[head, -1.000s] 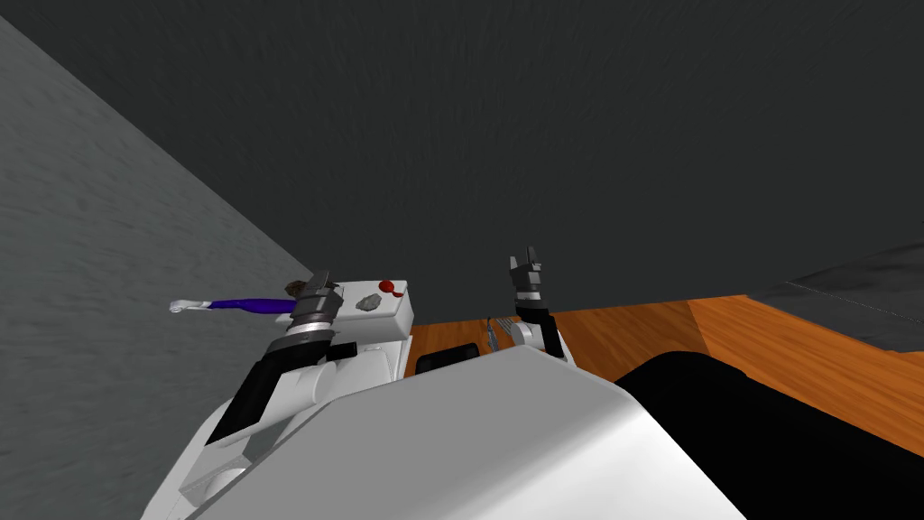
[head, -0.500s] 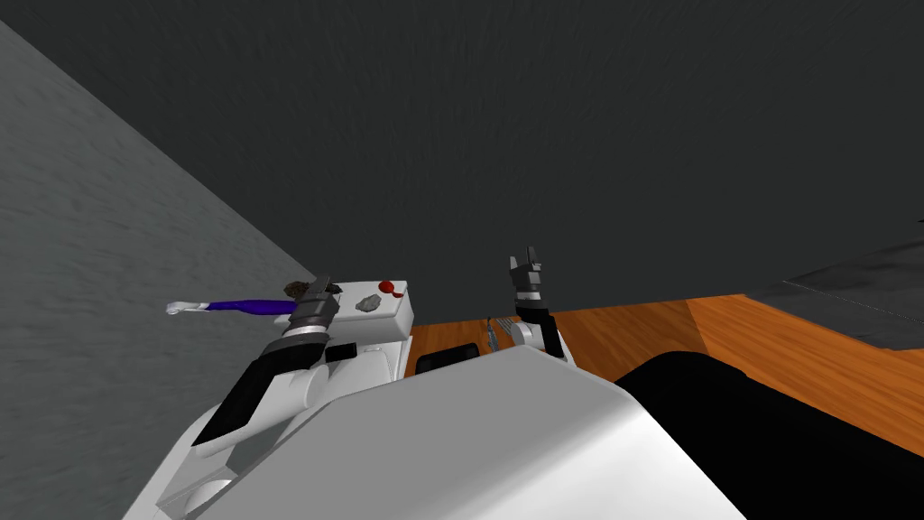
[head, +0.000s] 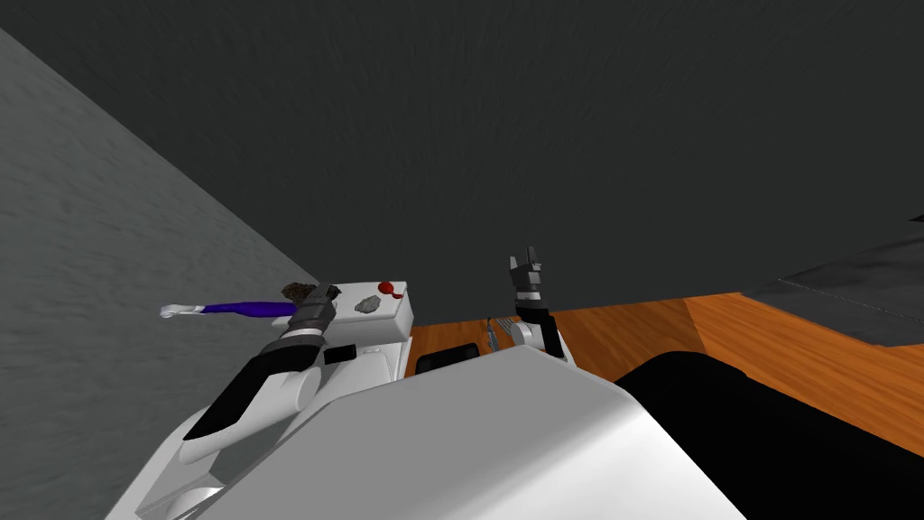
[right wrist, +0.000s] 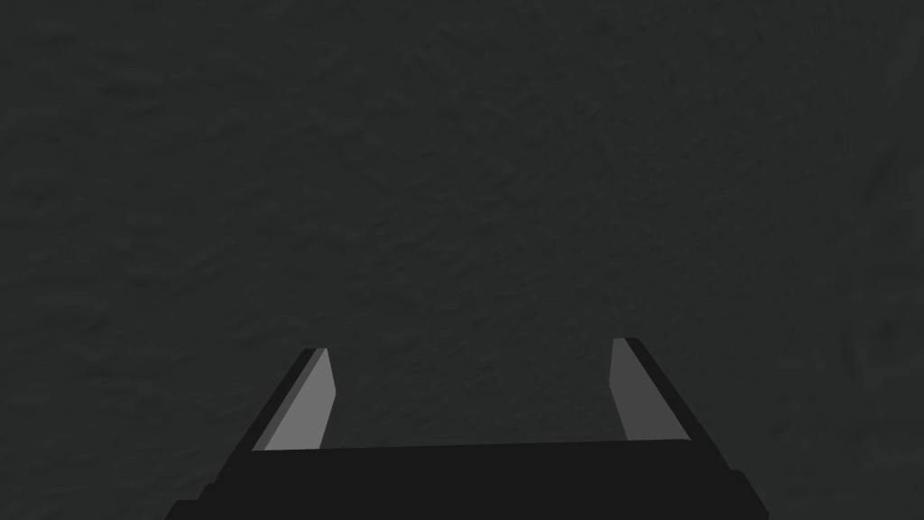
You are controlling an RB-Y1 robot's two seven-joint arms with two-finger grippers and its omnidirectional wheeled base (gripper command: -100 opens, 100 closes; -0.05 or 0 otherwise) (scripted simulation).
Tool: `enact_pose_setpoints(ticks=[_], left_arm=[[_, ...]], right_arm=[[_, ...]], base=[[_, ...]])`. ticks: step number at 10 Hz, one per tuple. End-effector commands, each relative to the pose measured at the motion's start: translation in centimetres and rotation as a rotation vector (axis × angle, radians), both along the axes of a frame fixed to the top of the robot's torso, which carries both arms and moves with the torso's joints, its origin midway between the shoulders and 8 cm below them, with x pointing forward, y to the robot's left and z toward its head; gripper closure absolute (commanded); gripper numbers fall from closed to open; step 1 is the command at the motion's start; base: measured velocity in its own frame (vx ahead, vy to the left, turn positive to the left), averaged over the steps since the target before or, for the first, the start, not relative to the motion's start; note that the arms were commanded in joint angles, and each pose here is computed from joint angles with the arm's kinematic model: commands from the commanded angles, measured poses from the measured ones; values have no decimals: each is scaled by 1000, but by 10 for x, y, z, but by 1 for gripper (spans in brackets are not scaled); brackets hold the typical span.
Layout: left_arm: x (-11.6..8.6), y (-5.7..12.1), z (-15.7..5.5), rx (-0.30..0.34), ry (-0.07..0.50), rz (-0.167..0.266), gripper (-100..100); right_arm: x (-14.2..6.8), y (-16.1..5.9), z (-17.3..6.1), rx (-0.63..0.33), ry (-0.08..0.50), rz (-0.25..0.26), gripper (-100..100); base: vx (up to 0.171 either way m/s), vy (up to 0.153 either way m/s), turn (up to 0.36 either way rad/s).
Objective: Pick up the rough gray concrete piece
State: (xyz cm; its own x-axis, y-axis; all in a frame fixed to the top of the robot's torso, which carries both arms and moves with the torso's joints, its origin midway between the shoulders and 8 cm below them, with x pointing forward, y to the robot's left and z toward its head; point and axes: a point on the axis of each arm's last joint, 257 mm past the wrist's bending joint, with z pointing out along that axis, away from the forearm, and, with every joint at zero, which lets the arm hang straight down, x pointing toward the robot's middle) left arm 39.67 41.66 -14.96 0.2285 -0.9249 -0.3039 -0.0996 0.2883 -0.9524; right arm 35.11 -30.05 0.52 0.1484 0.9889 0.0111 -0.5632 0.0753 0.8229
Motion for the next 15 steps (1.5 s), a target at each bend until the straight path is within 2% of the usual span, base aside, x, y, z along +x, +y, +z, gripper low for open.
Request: enact_pose_setpoints(ticks=[1,7,8,15], left_arm=[[-2,4,-17,0,60,13,-100],[-14,18,-74,-37,258,41,-100],[-18,18,-91,-56,309,45,-100],[-42,17,-151,-119,499,57,-100]], right_arm=[[0,0,0,0,0,0,0],[0,0,0,0,0,0,0],[0,0,0,0,0,0,0],[0,0,0,0,0,0,0]], base=[[18,9,-25],[22,13,-30],[35,19,-66],[32,16,-42]])
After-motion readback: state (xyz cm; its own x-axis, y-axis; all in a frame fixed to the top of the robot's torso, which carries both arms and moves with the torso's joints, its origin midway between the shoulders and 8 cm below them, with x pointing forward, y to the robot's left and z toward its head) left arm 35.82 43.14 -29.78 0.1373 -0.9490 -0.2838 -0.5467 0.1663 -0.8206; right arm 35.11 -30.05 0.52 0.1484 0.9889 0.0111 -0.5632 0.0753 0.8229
